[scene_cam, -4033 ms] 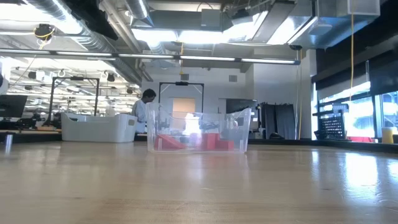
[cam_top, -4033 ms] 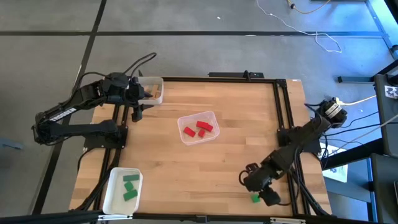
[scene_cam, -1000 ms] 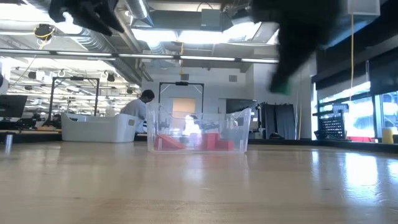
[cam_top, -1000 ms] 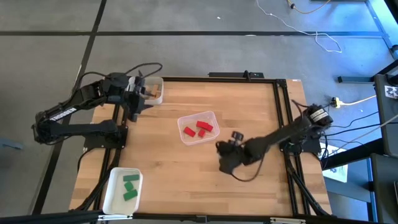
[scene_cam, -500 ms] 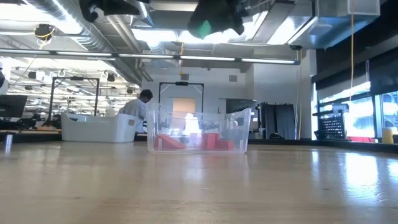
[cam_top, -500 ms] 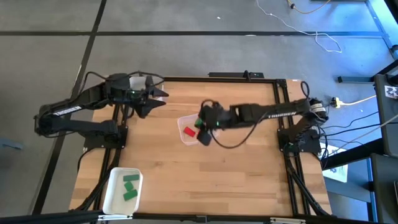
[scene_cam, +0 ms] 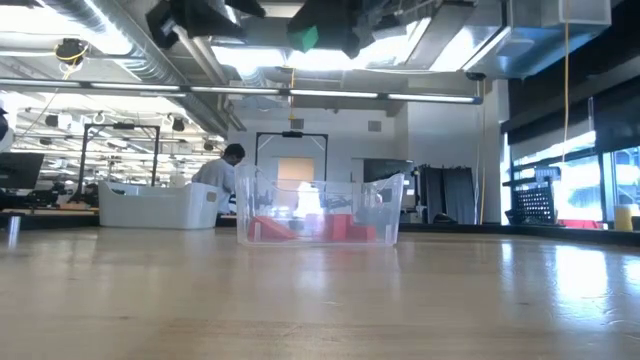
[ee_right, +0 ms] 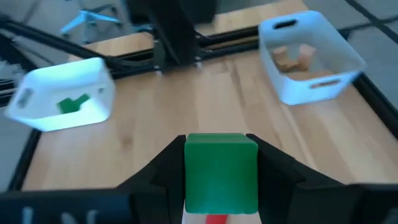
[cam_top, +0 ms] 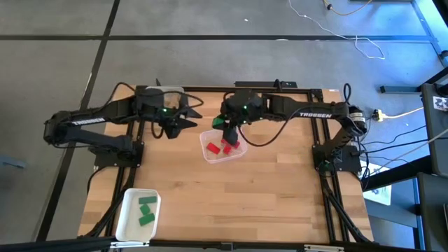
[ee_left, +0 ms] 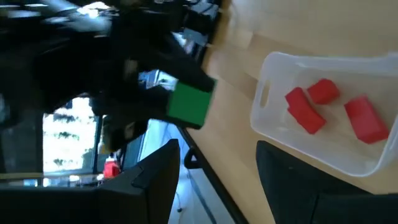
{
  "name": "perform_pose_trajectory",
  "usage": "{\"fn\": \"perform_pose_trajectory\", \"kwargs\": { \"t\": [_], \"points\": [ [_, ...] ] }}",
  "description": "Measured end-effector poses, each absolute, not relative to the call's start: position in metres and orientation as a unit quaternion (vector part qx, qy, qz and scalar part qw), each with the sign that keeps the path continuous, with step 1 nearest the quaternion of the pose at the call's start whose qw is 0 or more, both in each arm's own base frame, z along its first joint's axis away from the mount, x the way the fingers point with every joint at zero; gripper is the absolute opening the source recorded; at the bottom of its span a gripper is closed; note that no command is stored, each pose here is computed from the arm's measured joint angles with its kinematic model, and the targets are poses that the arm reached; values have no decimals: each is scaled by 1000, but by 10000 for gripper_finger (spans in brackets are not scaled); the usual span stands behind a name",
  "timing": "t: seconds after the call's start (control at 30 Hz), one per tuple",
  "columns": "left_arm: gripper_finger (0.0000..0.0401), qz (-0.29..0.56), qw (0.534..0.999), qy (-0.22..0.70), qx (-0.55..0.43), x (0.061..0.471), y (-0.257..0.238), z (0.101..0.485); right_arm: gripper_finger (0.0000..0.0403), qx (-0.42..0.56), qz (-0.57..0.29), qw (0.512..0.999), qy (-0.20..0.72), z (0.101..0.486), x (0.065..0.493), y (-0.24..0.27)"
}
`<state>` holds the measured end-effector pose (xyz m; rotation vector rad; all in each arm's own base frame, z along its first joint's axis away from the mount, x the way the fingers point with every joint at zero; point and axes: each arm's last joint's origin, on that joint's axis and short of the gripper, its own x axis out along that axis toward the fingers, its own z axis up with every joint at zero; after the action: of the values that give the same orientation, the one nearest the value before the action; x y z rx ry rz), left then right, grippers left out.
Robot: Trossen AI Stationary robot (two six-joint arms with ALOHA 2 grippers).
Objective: Sort & place blocks by color
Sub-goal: Put the green block into the white bin
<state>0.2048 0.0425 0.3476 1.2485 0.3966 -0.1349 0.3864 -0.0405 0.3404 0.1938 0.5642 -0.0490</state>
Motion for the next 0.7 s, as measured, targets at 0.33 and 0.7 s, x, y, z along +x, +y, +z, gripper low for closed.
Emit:
{"fn": "perform_pose_trajectory", "kwargs": {
  "t": [0.33,0.7],
  "points": [
    [202,-54,735,176,652,240,42,337,135,93,49,956,275,339,386,-54],
    [202,-86,730,128,666,247,40,336,135,99,53,950,291,328,392,-55]
  ]
}}
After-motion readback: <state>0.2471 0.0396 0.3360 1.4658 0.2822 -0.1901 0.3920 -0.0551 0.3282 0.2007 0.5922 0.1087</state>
